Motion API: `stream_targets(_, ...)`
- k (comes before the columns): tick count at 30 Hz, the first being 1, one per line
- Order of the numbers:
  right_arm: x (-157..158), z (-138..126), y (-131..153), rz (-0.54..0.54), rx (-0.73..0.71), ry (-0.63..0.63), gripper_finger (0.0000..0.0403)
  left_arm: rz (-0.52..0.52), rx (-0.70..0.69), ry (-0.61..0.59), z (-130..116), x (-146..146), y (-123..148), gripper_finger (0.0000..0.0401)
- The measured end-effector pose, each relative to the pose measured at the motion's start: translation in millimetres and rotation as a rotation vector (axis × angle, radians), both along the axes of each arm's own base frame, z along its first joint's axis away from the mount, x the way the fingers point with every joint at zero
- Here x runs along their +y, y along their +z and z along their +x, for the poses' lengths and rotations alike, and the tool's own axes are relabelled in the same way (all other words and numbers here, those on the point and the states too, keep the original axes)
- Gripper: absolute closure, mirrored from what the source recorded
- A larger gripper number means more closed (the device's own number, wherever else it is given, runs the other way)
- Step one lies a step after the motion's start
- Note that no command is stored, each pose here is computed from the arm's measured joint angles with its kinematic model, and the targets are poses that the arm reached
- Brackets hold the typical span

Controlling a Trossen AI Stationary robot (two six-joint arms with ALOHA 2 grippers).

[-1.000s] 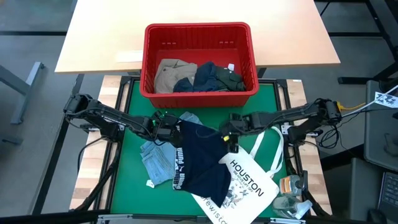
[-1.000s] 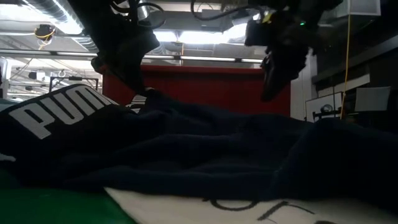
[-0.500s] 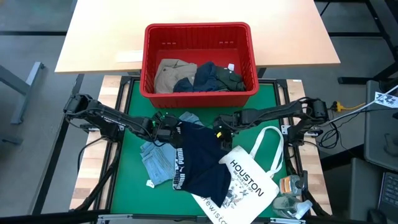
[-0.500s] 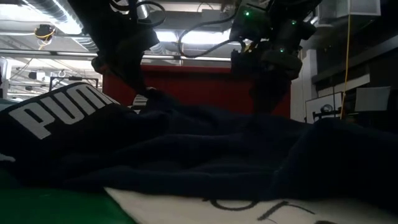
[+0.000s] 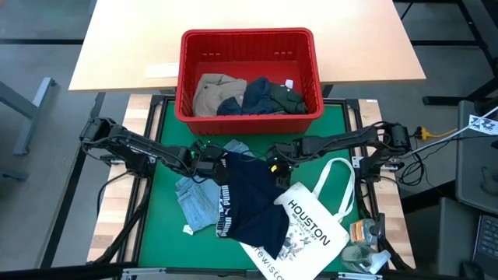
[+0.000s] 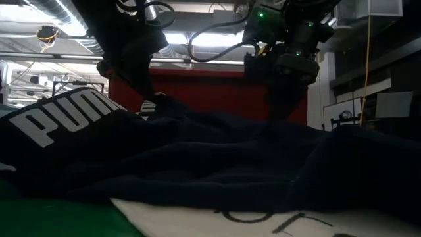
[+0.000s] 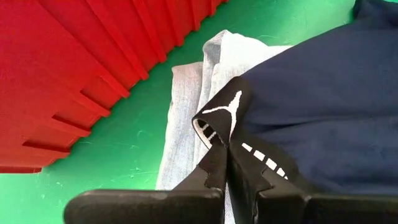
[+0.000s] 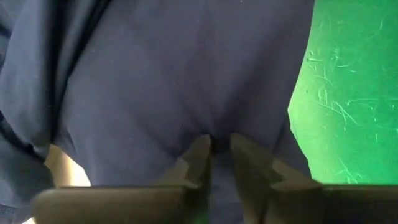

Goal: Fold Laundry from Bin
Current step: Fold the dark blue boxer shorts

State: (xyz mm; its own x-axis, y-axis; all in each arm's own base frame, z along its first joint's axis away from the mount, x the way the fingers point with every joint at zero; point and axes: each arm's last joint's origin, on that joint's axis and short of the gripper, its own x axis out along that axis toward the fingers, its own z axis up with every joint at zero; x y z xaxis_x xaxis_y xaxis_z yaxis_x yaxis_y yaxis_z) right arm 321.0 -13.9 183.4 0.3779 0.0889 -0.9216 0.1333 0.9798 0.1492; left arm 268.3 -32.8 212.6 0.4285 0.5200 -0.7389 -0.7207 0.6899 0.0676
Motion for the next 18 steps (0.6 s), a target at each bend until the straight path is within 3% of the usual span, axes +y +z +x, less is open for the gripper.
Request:
stream_targets(3, -0.4, 0.0, 0.0, -0.014, 0.000, -0.001, 0.0394, 0.000, 0.000, 0.000, 0.0, 0.0, -0.1, 0.0401)
stream_targets(11, -0.9, 0.0, -0.1, -0.032, 0.002, -0.007, 0.0397, 0.000, 0.000, 0.000, 0.0, 0.0, 0.0, 0.0401)
stream_targets(18, -5.4, -3.6, 9.9, -0.165, -0.017, -0.117, 0.0400, 0.001, 0.000, 0.002, -0.1, 0.1, -0.1, 0.0401)
